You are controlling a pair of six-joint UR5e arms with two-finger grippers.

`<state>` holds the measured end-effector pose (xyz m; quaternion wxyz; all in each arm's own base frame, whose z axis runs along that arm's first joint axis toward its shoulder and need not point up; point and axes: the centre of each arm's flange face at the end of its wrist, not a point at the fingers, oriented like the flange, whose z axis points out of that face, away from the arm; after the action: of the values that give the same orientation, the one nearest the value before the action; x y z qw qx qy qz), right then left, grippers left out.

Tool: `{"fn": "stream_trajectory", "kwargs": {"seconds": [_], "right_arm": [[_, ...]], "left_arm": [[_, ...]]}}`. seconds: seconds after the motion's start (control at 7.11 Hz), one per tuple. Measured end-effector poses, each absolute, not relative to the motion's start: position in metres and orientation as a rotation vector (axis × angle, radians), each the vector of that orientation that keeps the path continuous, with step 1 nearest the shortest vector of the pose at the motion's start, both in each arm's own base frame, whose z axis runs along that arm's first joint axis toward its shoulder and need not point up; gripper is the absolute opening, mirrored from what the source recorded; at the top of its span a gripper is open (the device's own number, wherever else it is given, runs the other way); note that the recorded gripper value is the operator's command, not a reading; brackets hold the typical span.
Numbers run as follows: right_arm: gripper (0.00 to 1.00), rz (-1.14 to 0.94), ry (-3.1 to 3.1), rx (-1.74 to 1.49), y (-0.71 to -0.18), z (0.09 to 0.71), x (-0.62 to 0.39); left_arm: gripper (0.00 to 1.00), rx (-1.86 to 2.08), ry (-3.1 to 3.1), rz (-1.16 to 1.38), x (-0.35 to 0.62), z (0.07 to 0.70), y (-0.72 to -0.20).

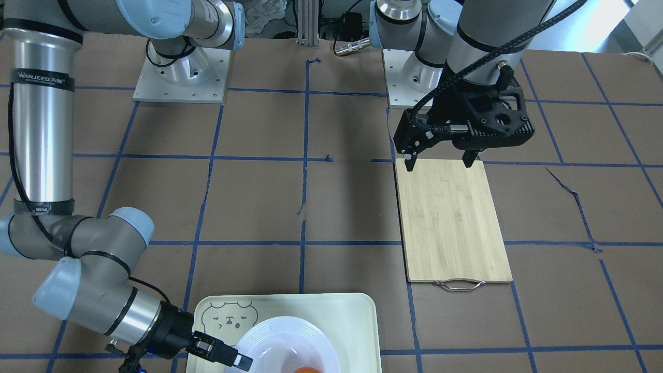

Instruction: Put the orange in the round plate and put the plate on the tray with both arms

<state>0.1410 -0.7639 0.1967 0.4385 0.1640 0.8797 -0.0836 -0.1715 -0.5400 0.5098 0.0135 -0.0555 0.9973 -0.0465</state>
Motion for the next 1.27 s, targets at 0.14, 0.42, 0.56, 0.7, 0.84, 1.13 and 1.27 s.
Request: {"fn": "stream_trajectory", "kwargs": {"seconds": [0.14,0.42,0.56,0.7,0.84,1.13,1.27], "right_arm": [[1.00,-0.220,2.210,0.419,-0.765,0.197,0.139],[1.00,-0.299,2.302,0.424,-0.767,0.217,0.128],[1.00,-0.358,2.437,0.406,-0.765,0.236,0.117],[1.00,-0.406,2.635,0.340,-0.759,0.259,0.102],[1.00,-0.438,2.875,0.282,-0.748,0.285,0.083],[1.00,-0.330,3.129,0.236,-0.705,0.361,0.073],[1.00,-0.276,3.166,0.200,-0.674,0.408,0.087]], "left_arm": [[1.00,-0.173,3.106,-0.144,-0.172,0.510,-0.540],[1.00,-0.174,3.106,-0.144,-0.171,0.509,-0.540],[1.00,-0.175,3.106,-0.143,-0.171,0.509,-0.540],[1.00,-0.178,3.106,-0.143,-0.170,0.509,-0.541],[1.00,-0.181,3.106,-0.143,-0.168,0.509,-0.541],[1.00,-0.183,3.106,-0.144,-0.167,0.510,-0.541],[1.00,-0.184,3.107,-0.145,-0.167,0.510,-0.542]]}}
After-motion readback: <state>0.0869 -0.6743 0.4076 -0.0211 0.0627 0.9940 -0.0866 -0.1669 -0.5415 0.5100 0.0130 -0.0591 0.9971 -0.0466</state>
